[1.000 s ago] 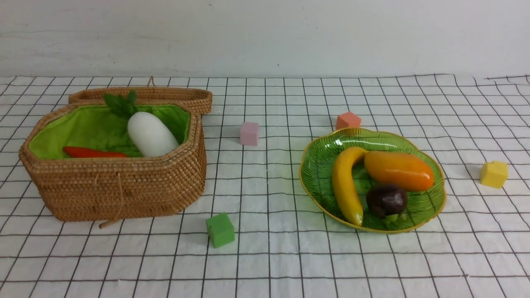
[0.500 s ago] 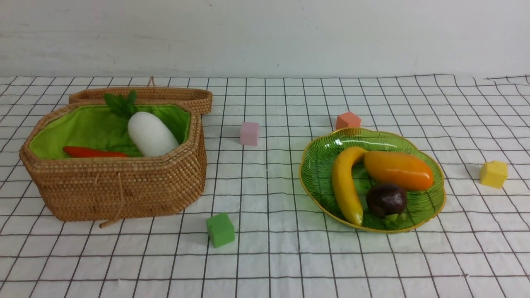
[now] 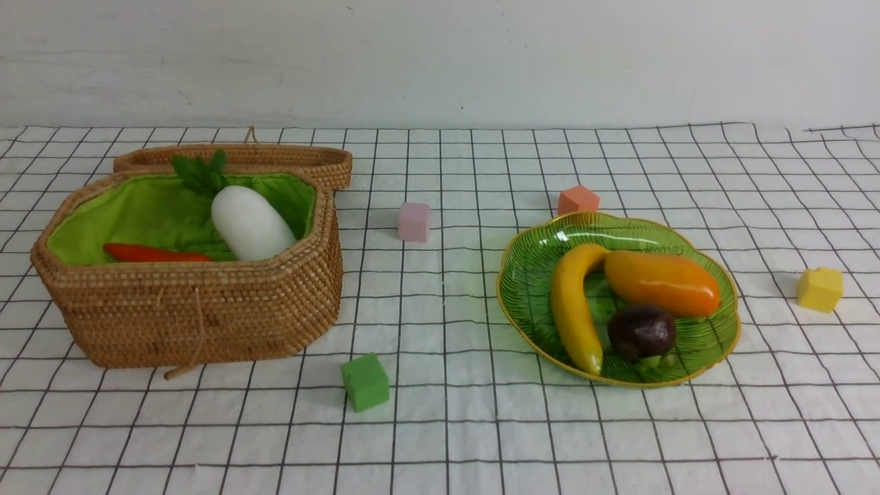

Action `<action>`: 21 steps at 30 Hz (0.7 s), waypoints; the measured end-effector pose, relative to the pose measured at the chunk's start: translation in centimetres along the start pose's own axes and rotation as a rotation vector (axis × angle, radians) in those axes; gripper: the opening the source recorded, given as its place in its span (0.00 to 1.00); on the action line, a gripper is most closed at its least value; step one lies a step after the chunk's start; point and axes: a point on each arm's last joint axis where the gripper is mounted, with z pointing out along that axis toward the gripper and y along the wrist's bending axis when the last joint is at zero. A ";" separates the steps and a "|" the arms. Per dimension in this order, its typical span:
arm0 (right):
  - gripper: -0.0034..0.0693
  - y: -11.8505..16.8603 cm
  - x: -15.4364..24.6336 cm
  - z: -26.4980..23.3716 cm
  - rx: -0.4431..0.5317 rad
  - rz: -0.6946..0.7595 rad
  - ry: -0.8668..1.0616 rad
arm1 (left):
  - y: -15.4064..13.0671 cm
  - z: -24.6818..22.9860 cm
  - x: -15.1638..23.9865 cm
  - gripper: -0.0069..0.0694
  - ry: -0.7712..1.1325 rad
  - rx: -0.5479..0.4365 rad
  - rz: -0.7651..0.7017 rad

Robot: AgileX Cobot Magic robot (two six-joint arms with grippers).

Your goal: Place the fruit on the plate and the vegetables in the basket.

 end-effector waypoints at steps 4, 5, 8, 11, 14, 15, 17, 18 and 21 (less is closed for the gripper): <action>0.38 0.0 0.0 0.0 0.000 0.000 0.000 | 0.5 -0.9 2.4 0.07 -0.060 -0.079 0.075; 0.38 0.0 0.0 0.0 0.000 0.000 0.000 | 0.7 -1.1 3.4 0.08 -0.053 -0.101 0.079; 0.38 0.0 0.0 0.0 0.000 0.000 0.000 | 1.1 -1.3 6.0 0.08 -0.013 -0.148 0.070; 0.38 0.0 0.0 0.0 0.000 0.000 0.000 | 1.9 -1.3 10.5 0.08 0.120 -0.234 0.023; 0.38 0.0 0.0 0.0 0.000 0.000 0.000 | 2.4 -1.4 13.3 0.09 0.253 -0.287 -0.016; 0.38 0.0 0.0 0.0 0.000 0.000 0.000 | 2.5 -1.6 14.0 0.09 0.320 -0.312 -0.031; 0.38 0.0 0.0 0.0 0.000 0.000 0.000 | 2.7 -1.9 14.7 0.09 0.394 -0.340 -0.047; 0.38 0.0 0.0 0.0 0.000 0.000 0.000 | 2.7 -2.0 14.9 0.09 0.407 -0.351 -0.053; 0.38 0.0 0.0 0.0 0.000 0.000 0.000 | 2.7 -2.0 14.9 0.09 0.408 -0.358 -0.056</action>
